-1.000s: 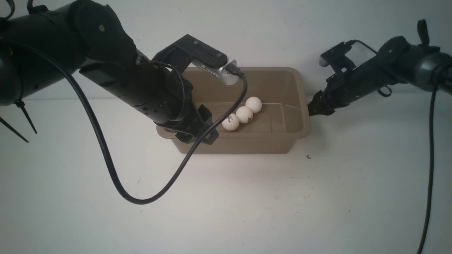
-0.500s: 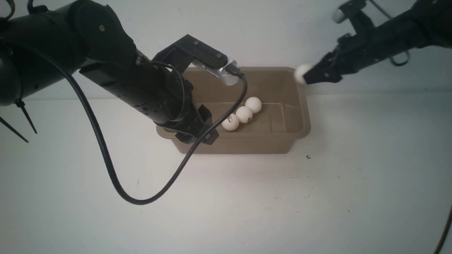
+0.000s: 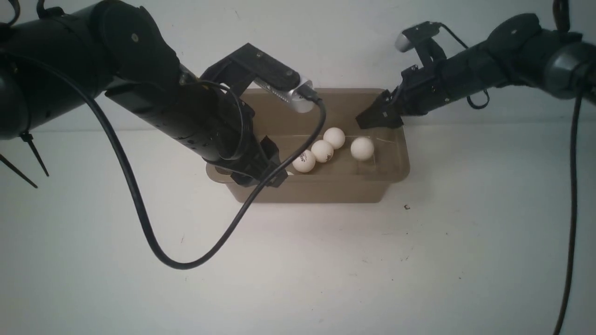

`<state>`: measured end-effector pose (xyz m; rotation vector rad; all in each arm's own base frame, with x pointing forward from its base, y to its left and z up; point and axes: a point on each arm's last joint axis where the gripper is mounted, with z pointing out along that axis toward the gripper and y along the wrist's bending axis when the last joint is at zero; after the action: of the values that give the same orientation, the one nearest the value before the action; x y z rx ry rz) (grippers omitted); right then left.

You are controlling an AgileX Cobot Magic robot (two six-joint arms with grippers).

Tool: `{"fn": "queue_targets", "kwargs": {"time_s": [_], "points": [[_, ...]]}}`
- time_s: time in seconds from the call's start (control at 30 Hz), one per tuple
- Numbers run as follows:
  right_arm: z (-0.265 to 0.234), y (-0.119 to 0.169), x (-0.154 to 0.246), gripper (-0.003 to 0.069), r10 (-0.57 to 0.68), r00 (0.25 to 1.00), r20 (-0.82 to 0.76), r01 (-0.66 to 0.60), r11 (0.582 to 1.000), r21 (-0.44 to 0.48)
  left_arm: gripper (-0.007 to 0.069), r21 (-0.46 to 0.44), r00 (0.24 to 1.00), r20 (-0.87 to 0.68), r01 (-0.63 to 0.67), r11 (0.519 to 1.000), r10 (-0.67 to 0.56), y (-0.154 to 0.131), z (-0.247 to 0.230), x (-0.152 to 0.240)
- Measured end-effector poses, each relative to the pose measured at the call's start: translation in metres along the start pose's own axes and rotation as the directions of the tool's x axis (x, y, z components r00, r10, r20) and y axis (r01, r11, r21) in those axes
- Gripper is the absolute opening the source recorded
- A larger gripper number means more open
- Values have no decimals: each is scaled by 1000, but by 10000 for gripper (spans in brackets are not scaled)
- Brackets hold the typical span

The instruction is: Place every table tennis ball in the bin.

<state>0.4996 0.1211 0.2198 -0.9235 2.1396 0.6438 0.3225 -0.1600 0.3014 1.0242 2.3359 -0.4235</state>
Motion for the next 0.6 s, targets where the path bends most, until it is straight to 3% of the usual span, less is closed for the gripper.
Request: {"fn": "queue_targets", "kwargs": {"time_s": [0.17,0.27,0.47,0.6], "points": [[-46,-4,-33,580,-40,994,103,31,995,92,395,4,1000,7,6,1000,-6,0,0,-1],[-104,-8,-54,566,-74,980,184,39,982,186,395,15,1000,16,15,1000,-16,-1,0,-1],[-191,-27,-55,562,-87,964,252,-1,944,330,395,13,999,45,24,1000,-24,-1,0,-4],[-235,-37,-44,562,-74,958,278,-31,935,354,395,12,995,90,45,999,-46,-1,0,-8]]}}
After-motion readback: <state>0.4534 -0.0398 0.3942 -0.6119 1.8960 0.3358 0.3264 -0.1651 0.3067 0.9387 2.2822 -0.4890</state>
